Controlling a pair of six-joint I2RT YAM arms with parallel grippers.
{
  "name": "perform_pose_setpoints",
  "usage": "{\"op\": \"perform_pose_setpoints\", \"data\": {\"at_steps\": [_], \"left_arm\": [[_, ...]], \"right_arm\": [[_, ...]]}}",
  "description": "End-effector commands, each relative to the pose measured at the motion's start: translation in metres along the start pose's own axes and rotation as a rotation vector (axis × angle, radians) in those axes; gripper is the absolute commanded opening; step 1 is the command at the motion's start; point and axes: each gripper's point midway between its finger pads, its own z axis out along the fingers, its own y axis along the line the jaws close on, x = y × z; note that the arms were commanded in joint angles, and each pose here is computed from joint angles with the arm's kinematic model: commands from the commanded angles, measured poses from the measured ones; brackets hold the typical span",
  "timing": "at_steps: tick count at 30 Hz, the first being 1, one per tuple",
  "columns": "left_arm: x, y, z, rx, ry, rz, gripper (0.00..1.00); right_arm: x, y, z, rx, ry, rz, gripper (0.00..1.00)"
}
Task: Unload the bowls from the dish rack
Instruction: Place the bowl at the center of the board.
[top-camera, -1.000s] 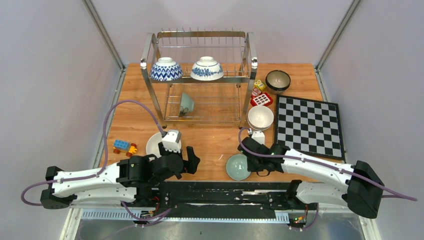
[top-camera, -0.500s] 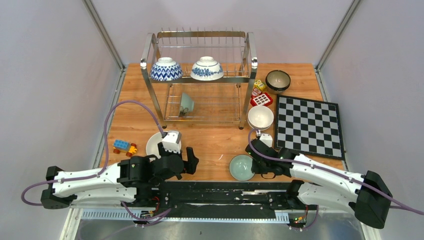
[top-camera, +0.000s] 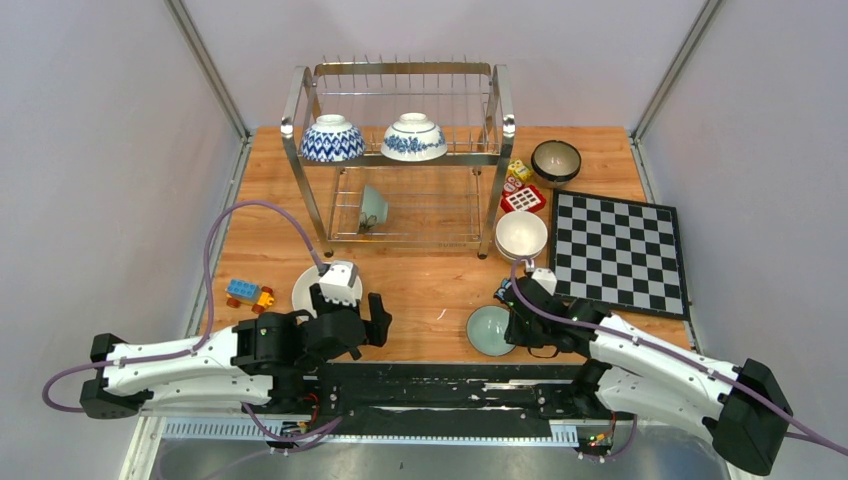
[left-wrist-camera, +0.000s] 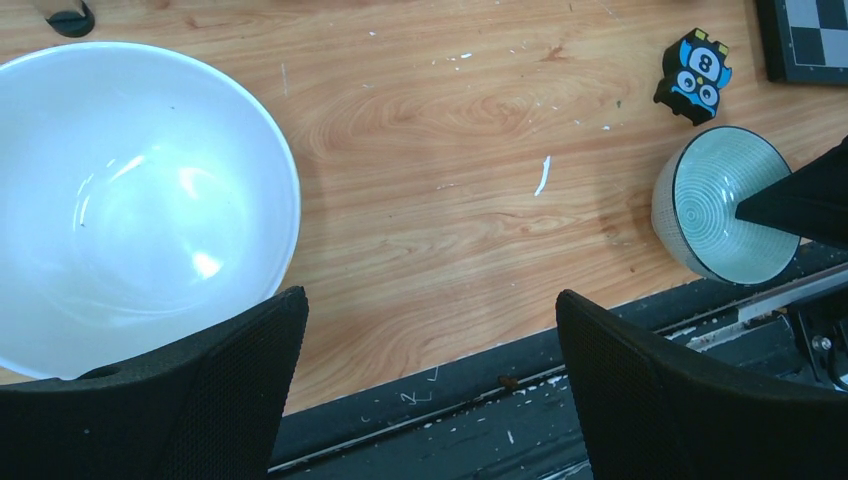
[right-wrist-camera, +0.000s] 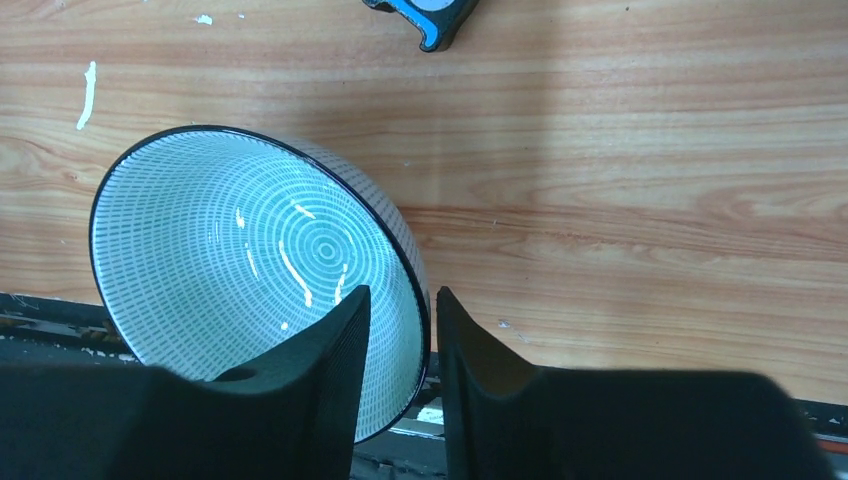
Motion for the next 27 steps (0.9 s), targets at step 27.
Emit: {"op": "perform_pose_setpoints", "data": {"at_steps": [27], "left_arm": [[-0.103, 0.022, -0.006, -0.065, -0.31, 0.108, 1.0]], "right_arm": [[-0.07, 0.058, -0.083, -0.367, -0.316, -0.238, 0.66]]}}
